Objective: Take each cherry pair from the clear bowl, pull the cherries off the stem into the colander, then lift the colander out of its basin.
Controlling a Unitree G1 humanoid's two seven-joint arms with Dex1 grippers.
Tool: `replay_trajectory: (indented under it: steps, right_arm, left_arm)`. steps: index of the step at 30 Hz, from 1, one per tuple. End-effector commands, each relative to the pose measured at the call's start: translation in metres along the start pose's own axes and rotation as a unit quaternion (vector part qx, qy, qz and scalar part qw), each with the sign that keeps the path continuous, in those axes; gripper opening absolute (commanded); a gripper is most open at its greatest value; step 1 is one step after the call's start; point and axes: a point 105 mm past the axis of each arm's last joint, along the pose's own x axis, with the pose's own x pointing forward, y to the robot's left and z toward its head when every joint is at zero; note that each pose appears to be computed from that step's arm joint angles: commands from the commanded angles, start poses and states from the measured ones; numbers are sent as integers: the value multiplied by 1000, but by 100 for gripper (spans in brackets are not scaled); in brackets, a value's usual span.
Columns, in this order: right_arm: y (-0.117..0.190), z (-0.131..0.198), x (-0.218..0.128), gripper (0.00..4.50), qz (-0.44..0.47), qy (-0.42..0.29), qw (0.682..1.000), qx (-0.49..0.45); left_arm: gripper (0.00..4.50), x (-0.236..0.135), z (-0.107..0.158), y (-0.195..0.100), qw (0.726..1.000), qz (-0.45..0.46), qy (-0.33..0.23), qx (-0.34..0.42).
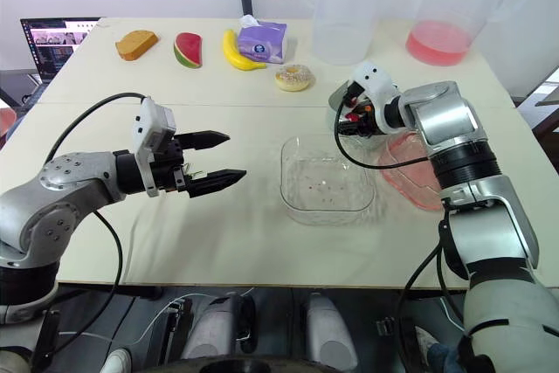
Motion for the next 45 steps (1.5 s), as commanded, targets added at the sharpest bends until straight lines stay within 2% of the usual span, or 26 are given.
replay_trajectory:
  steps: [1,9,13,18,22,25,28,45]
  right_arm:
    - [-3,17,-14,446,-15,-25,999,-17]
    - [-7,51,-85,446,-59,-100,993,-24]
    - [30,57,-116,446,-7,-161,986,-43]
    - [71,36,-135,446,27,-197,979,-45]
    - [92,-8,-139,446,18,-181,983,-15]
    - [90,-39,-136,446,-11,-164,986,22]
    - [89,-56,-140,446,-30,-167,984,43]
    - [90,-60,-144,446,-31,-177,982,50]
  left_arm:
    - [450,-2,11,-2,1000,-5,-14,21]
    - [450,-3,17,3,999,-13,-18,27]
    - [450,-9,20,4,999,-28,-21,31]
    - [450,-25,19,7,998,-48,-8,43]
    - [450,-40,15,15,998,-52,9,47]
    - [450,-46,3,20,997,-47,29,48]
    - [450,-48,-2,22,998,-43,32,44]
    - [450,-45,2,20,996,-55,30,56]
